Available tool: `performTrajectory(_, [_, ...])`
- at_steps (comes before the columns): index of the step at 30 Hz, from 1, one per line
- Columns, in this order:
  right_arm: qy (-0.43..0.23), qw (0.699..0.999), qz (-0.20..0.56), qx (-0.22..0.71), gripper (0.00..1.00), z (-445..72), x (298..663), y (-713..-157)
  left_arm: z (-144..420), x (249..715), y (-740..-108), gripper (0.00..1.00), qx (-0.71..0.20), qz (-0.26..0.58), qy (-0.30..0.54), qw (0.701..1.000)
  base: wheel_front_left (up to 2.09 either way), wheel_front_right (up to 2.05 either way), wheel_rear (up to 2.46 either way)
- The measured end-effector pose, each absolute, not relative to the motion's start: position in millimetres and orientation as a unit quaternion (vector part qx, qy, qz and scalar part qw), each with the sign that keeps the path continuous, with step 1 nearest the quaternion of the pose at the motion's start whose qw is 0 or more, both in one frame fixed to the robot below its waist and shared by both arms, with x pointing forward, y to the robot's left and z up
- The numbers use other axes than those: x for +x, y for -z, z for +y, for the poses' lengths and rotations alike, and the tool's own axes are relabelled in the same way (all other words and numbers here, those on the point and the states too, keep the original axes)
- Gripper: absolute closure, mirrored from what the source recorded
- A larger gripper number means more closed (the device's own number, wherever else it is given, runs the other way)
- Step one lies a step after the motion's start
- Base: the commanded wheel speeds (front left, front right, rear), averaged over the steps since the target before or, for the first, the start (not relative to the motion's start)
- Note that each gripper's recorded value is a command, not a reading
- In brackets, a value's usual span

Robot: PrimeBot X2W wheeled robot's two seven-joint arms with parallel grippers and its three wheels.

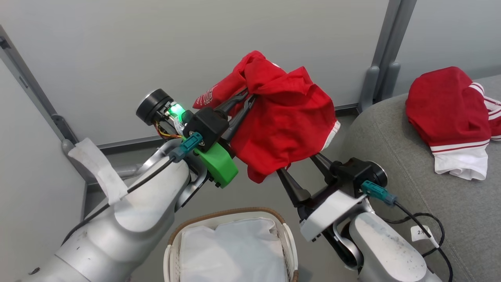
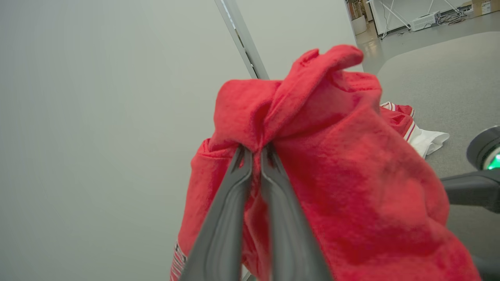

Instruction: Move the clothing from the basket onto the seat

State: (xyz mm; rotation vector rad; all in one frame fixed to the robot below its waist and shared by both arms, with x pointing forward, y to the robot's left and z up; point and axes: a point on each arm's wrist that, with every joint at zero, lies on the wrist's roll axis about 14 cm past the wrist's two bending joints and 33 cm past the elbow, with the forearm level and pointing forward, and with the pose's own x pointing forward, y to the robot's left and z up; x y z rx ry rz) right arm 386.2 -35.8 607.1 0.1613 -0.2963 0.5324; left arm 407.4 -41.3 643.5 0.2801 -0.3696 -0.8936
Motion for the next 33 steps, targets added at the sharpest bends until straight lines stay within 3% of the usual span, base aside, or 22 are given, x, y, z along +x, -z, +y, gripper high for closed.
performTrajectory(7, [-0.276,0.943,-0.17,0.077,0.02,-29,388,-626,-41,404,-632,1.0,0.122,-0.163,0.43,0.88,0.0,0.0,0.0])
performTrajectory(9, [-0.277,0.941,-0.176,0.078,0.55,-28,389,-631,-40,404,-628,1.0,0.118,-0.157,0.428,0.882,0.0,0.0,0.0])
performTrajectory(10, [-0.278,0.941,-0.18,0.078,0.73,-28,389,-633,-39,403,-626,1.0,0.115,-0.154,0.428,0.883,0.0,0.0,0.0])
performTrajectory(12, [-0.278,0.939,-0.187,0.078,1.0,-28,390,-638,-38,404,-623,1.0,0.112,-0.149,0.427,0.885,0.0,0.0,0.0])
performTrajectory(22, [-0.26,0.94,-0.21,0.064,1.0,-38,393,-649,-32,404,-599,0.99,0.061,-0.11,0.411,0.903,0.0,0.0,0.0])
performTrajectory(23, [-0.256,0.941,-0.212,0.062,1.0,-41,394,-650,-33,403,-596,0.78,0.052,-0.105,0.409,0.905,0.0,0.0,0.0])
performTrajectory(25, [-0.248,0.943,-0.213,0.06,1.0,-45,395,-649,-34,401,-587,0.44,0.035,-0.092,0.406,0.909,0.0,0.0,0.0])
performTrajectory(26, [-0.245,0.944,-0.213,0.058,1.0,-48,395,-649,-35,400,-583,0.06,0.026,-0.085,0.404,0.91,0.0,0.0,0.0])
performTrajectory(27, [-0.241,0.945,-0.214,0.056,1.0,-50,396,-649,-35,398,-579,0.0,0.018,-0.079,0.401,0.912,0.0,0.0,0.0])
performTrajectory(33, [-0.216,0.951,-0.219,0.035,1.0,-65,401,-648,-37,390,-554,0.0,-0.025,-0.045,0.385,0.921,0.0,0.0,0.0])
